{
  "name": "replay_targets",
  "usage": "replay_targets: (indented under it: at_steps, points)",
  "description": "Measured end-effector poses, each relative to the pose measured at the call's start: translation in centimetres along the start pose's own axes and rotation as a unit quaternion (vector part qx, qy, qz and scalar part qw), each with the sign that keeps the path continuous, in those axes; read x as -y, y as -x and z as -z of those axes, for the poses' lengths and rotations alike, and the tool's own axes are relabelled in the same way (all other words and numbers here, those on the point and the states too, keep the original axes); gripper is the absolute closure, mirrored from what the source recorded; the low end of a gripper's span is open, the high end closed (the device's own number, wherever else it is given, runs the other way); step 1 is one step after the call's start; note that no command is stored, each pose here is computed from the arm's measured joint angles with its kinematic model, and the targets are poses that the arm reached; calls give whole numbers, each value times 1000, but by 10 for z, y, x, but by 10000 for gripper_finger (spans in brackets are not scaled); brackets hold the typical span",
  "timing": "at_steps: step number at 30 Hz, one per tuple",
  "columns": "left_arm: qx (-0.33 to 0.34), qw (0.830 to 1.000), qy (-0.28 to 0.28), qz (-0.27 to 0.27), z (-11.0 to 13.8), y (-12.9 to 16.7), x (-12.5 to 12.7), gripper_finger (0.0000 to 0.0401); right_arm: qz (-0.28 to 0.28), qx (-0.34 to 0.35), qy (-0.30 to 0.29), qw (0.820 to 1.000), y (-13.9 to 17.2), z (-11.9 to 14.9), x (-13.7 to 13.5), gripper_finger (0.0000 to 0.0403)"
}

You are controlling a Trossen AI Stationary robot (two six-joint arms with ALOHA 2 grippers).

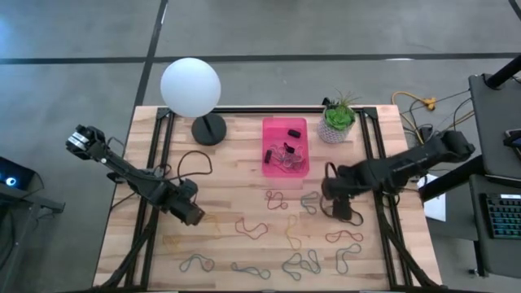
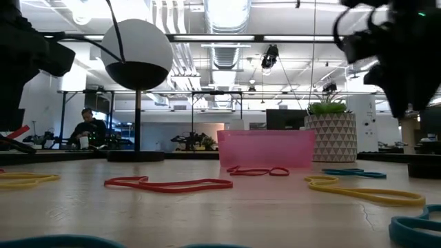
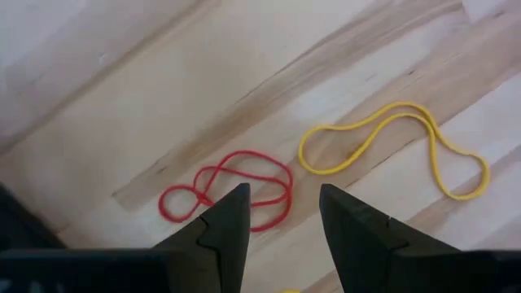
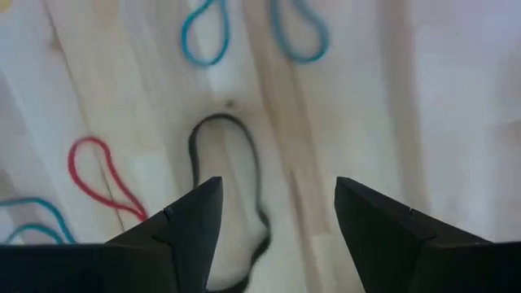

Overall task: Pick and place rubber bands into bin
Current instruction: Put the black rubber band into the pink bin

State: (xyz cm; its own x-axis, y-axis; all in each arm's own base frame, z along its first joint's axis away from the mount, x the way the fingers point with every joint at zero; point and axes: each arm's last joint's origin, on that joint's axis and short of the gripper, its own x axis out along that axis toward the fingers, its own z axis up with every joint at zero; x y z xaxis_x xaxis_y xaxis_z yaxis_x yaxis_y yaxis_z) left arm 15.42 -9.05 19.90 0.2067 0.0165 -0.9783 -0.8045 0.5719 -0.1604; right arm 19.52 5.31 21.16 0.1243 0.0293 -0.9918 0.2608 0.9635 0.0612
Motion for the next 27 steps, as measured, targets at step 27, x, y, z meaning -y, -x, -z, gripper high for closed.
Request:
replay_targets:
  at_steps: [27]
  points:
    - [30, 999, -11, 8, -2, -1, 2, 267, 4, 2, 17, 1000, -76, 42, 8, 259]
